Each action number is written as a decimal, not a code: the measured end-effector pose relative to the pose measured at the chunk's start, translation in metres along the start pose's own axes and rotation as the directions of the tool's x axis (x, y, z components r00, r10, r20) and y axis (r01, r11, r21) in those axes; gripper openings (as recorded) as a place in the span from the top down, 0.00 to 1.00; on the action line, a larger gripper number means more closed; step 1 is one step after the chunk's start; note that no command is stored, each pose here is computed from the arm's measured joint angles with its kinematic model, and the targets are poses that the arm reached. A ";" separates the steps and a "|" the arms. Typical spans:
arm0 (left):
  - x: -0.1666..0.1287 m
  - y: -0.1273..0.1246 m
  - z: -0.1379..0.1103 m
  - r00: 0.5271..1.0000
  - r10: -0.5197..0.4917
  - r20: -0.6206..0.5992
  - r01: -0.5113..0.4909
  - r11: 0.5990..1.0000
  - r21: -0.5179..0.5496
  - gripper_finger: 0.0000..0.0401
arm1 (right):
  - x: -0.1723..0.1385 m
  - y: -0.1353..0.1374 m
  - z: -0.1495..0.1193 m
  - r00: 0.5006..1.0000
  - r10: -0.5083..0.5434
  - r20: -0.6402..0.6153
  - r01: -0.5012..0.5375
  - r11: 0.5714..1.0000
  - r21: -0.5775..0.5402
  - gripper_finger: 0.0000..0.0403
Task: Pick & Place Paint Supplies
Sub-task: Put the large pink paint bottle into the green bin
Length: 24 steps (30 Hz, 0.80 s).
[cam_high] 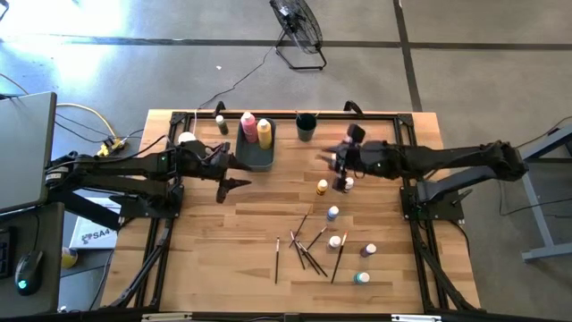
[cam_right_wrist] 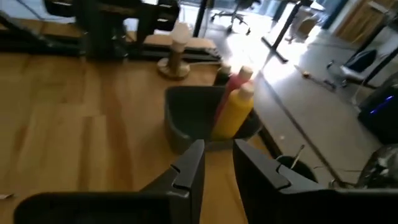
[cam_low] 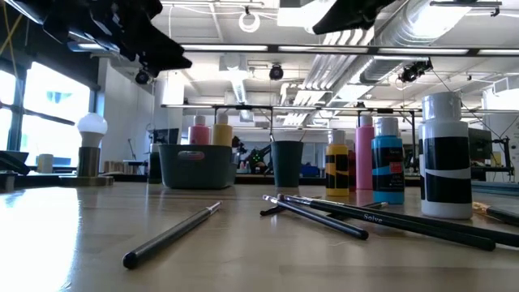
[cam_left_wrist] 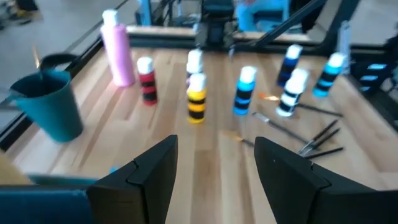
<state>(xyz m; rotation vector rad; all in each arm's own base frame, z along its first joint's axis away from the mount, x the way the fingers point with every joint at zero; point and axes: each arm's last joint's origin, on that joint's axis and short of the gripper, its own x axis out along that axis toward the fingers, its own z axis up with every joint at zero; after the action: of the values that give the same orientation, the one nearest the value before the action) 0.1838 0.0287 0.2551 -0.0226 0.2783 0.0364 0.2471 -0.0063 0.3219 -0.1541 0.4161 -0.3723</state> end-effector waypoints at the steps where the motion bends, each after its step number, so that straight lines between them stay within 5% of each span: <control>1: 0.001 0.000 -0.001 1.000 0.011 -0.013 -0.011 1.000 -0.001 0.47 | -0.002 0.003 -0.001 1.000 0.014 -0.014 -0.014 1.000 0.010 0.82; 9: 0.012 0.002 -0.008 0.998 0.012 -0.069 -0.013 1.000 -0.009 0.47 | -0.012 0.025 -0.006 0.995 0.084 -0.055 -0.082 0.996 0.038 0.91; 24: 0.016 0.003 -0.008 0.998 0.025 -0.061 -0.023 0.999 0.036 0.47 | -0.015 0.021 -0.013 0.979 -0.175 -0.107 0.170 0.984 -0.053 0.98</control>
<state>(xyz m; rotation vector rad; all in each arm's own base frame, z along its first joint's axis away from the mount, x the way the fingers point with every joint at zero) 0.1967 0.0318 0.2426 0.0143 0.3407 0.0549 0.2356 0.0178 0.3105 -0.2133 0.5227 -0.5445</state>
